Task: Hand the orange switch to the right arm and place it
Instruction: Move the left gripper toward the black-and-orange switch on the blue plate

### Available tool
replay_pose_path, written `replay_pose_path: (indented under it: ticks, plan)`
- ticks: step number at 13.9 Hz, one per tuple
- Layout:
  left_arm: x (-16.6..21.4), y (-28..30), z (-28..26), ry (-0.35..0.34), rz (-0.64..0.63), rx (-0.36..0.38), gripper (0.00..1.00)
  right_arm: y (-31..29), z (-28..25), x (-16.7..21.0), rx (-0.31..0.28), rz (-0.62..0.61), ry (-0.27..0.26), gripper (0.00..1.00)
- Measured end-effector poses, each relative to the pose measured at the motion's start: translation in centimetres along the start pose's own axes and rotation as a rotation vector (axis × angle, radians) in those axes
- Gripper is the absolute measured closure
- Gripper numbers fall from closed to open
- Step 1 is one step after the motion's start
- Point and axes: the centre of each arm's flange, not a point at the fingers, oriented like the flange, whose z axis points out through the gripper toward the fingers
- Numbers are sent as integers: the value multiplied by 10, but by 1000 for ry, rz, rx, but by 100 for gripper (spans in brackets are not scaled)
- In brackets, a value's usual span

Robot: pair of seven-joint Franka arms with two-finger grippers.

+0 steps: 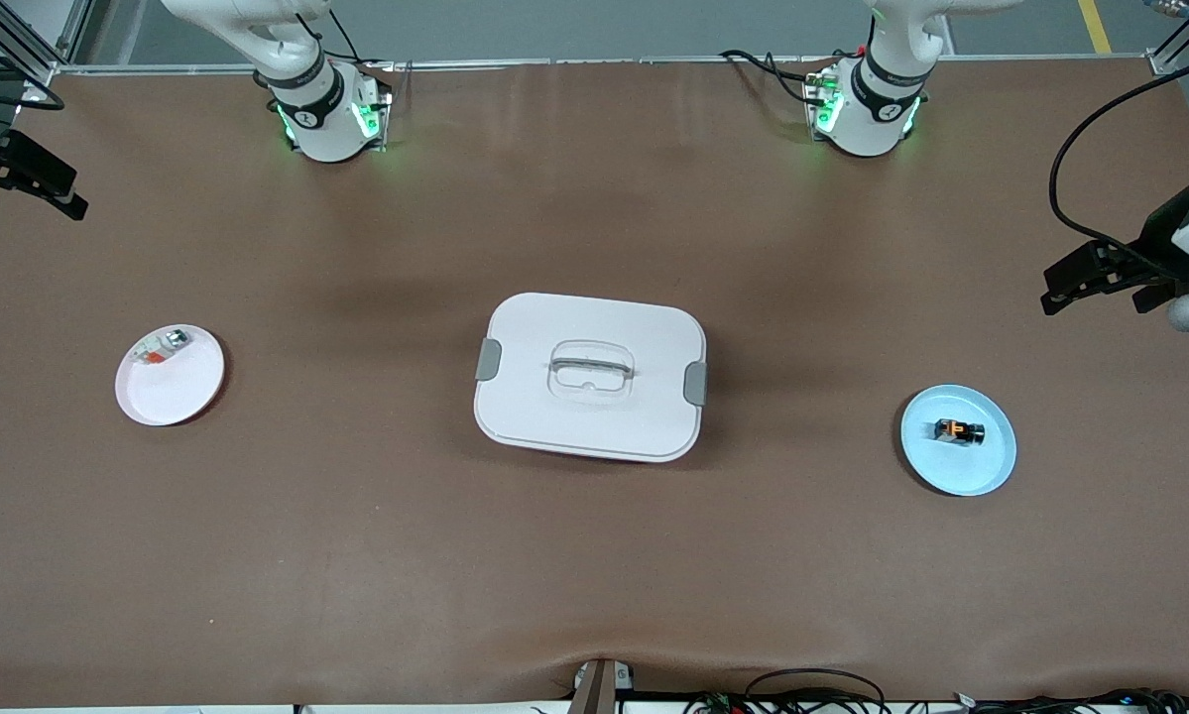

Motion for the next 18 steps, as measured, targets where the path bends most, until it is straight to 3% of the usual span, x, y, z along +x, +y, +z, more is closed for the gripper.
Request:
replay_pose_path:
  ticks: [7,13,18]
  plan:
    - [2,-8,4,-8,-14,1,0,-1,0,0,0,-1,0,0]
    - [13,-12,39,-68,-14,3,0,-1,0,0,0,-2,0,0]
    - [17,-31,85,-125,88,-4,0,0,0,0,0,-1,0,0]
